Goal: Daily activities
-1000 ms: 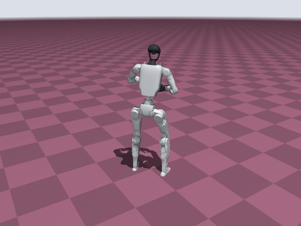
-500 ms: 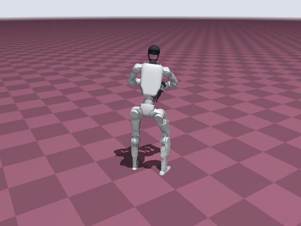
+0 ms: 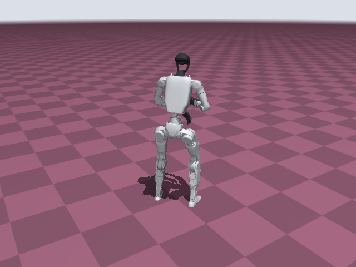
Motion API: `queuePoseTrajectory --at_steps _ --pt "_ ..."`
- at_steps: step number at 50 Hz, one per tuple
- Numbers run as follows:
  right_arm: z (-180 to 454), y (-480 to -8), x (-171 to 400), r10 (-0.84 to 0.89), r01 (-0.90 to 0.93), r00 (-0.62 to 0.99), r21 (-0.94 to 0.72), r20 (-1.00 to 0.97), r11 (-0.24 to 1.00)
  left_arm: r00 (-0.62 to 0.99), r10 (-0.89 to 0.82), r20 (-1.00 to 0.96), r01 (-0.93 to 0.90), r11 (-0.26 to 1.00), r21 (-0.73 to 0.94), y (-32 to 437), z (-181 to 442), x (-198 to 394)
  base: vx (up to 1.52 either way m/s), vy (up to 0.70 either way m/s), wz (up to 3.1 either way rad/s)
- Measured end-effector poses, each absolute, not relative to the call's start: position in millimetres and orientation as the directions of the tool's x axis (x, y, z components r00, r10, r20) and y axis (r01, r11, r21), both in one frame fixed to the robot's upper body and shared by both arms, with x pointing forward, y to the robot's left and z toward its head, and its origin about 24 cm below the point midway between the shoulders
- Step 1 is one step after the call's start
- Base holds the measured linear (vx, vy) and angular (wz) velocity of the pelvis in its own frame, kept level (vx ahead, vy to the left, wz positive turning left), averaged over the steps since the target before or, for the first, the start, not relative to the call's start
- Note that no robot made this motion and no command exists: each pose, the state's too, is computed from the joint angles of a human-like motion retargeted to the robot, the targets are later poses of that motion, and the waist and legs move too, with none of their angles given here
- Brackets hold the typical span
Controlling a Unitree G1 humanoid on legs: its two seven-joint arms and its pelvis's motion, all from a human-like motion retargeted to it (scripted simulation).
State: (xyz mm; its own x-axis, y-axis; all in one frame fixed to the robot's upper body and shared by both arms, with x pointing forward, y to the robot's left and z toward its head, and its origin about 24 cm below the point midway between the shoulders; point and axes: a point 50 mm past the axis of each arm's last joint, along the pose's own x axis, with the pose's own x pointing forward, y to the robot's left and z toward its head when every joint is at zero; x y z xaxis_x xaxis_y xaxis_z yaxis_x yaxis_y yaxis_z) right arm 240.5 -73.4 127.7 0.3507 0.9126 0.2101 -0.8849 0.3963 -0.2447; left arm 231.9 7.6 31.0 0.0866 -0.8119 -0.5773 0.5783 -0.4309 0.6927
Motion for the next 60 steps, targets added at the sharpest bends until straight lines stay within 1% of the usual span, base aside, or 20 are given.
queuePoseTrajectory --at_steps 4,7,12,15,17,18,21,23,25,27,29,30,35,38,40,44,47,50,53,60 --pt "106.0 -67.6 222.1 0.918 -0.929 0.336 -0.090 0.209 0.360 -0.036 -0.929 -0.369 0.583 -0.319 0.747 -10.2 70.9 209.7 0.00 0.00 0.00" --pt "106.9 -51.6 208.8 0.929 -0.962 0.264 -0.003 0.261 0.274 -0.121 -0.970 -0.211 0.617 -0.240 0.749 -22.1 93.7 190.7 0.00 0.00 0.00" --pt "129.6 -15.8 187.8 0.939 -0.999 0.036 0.019 0.343 0.031 -0.185 -0.979 0.084 0.710 -0.074 0.701 -36.9 130.1 166.7 0.00 0.00 0.00" --pt "137.5 -6.7 183.8 0.938 -0.999 -0.030 0.006 0.345 -0.034 -0.150 -0.944 0.296 0.755 0.084 0.650 -35.7 158.6 162.5 0.00 0.00 0.00" --pt "142.1 -9.2 187.1 0.930 -1.000 0.004 0.006 0.369 0.002 -0.089 -0.897 0.432 0.772 0.212 0.599 -28.6 177.0 166.0 0.00 0.00 0.00" --pt "145.0 -12.6 189.9 0.920 -0.999 0.040 0.007 0.389 0.041 -0.053 -0.865 0.500 0.774 0.281 0.568 -23.2 186.3 168.9 0.00 0.00 0.00" --pt "154.7 -30.8 200.5 0.859 -0.974 0.209 0.018 0.467 0.227 0.056 -0.737 0.674 0.749 0.477 0.460 -1.6 211.7 178.8 0.00 0.00 0.00" --pt "159.5 -44.2 205.2 0.798 -0.935 0.320 0.035 0.511 0.353 0.107 -0.651 0.751 0.727 0.566 0.387 12.2 223.6 182.7 0.00 0.00 0.00" --pt "162.4 -53.3 206.8 0.749 -0.897 0.393 0.043 0.533 0.440 0.136 -0.588 0.797 0.713 0.617 0.334 21.7 231.4 184.1 0.00 0.00 0.00" --pt "163.4 -56.5 206.8 0.738 -0.875 0.421 0.021 0.527 0.484 0.141 -0.562 0.815 0.702 0.637 0.317 25.3 235.8 183.7 0.00 0.00 0.00" --pt "163.4 -54.8 205.9 0.760 -0.872 0.410 -0.026 0.505 0.489 0.132 -0.565 0.814 0.696 0.638 0.329 24.5 237.9 182.7 0.00 0.00 0.00" --pt "163.1 -53.0 205.5 0.778 -0.875 0.396 -0.056 0.488 0.481 0.125 -0.576 0.808 0.694 0.633 0.344 23.0 238.0 182.2 0.00 0.00 0.00" --pt "162.7 -37.4 203.5 0.887 -0.905 0.248 -0.232 0.391 0.356 0.086 -0.719 0.690 0.667 0.556 0.496 9.9 224.8 183.3 0.00 0.00 0.00" --pt "174.8 -33.2 206.7 0.903 -0.867 0.198 -0.361 0.382 0.343 0.094 -0.766 0.636 0.644 0.534 0.548 11.3 218.2 186.7 0.00 0.00 0.00" --pt "188.5 -35.4 209.9 0.889 -0.811 0.198 -0.440 0.414 0.385 0.109 -0.756 0.645 0.610 0.564 0.558 18.5 221.7 189.5 0.00 0.00 0.00" --pt "219.1 -50.6 211.6 0.795 -0.647 0.241 -0.518 0.557 0.559 0.112 -0.641 0.759 0.474 0.706 0.526 43.3 248.6 190.6 0.00 0.00 0.00" --pt "234.4 -63.0 207.8 0.693 -0.533 0.267 -0.497 0.670 0.685 0.100 -0.539 0.836 0.360 0.803 0.475 59.6 265.3 188.6 0.00 0.00 0.00" --pt "241.4 -71.5 204.6 0.606 -0.448 0.289 -0.454 0.741 0.770 0.113 -0.478 0.871 0.272 0.858 0.436 69.2 270.7 189.7 0.01 0.00 -0.12" --pt "242.5 -74.7 202.2 0.572 -0.403 0.301 -0.442 0.763 0.802 0.167 -0.484 0.859 0.232 0.866 0.442 71.4 264.5 195.3 0.01 0.00 -0.22" --pt "240.1 -74.9 204.0 0.606 -0.358 0.321 -0.500 0.727 0.789 0.244 -0.543 0.803 0.194 0.839 0.508 71.4 253.2 204.1 0.01 0.01 -0.20"
